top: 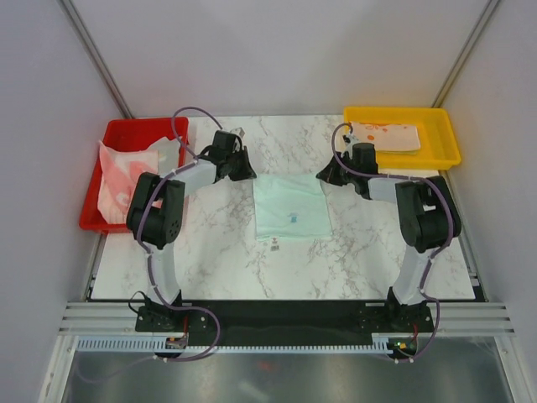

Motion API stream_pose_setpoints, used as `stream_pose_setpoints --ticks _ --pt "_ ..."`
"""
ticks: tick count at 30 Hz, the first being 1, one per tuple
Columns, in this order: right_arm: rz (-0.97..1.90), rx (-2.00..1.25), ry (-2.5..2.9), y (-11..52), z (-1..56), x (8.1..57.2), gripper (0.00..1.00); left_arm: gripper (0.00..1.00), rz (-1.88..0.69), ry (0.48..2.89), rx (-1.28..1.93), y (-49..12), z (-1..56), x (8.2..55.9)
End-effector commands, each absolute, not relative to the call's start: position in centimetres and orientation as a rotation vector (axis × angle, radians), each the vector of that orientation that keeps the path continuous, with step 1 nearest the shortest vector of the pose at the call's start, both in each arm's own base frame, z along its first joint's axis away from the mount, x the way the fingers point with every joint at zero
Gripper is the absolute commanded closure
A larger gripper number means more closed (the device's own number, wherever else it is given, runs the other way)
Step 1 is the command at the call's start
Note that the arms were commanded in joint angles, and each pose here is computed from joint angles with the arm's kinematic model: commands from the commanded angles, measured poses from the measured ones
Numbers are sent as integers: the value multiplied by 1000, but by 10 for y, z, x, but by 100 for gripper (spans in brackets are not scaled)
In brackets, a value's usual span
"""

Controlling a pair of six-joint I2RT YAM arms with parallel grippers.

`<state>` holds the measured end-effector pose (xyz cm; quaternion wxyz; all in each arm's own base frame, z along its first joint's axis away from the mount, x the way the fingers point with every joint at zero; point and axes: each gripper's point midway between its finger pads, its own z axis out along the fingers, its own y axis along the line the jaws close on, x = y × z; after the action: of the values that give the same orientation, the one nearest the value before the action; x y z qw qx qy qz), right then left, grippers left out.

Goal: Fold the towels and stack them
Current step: Fold the towel

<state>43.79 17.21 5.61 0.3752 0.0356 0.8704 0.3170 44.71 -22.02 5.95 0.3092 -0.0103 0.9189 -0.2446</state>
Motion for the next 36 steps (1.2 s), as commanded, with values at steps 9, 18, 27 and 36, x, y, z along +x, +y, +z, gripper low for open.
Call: stream_pose_setpoints --ticks 9,18,27,36 --pt "621 117 2121 145 103 523 57 53 -569 2324 62 -219 105 509" --pt "374 279 2278 99 99 453 37 47 -601 2349 74 -230 123 424" --pt "793 112 2359 161 77 396 68 78 -870 2446 242 -300 81 340" --pt "931 69 2430 182 30 353 73 84 -759 2574 204 -292 30 310"
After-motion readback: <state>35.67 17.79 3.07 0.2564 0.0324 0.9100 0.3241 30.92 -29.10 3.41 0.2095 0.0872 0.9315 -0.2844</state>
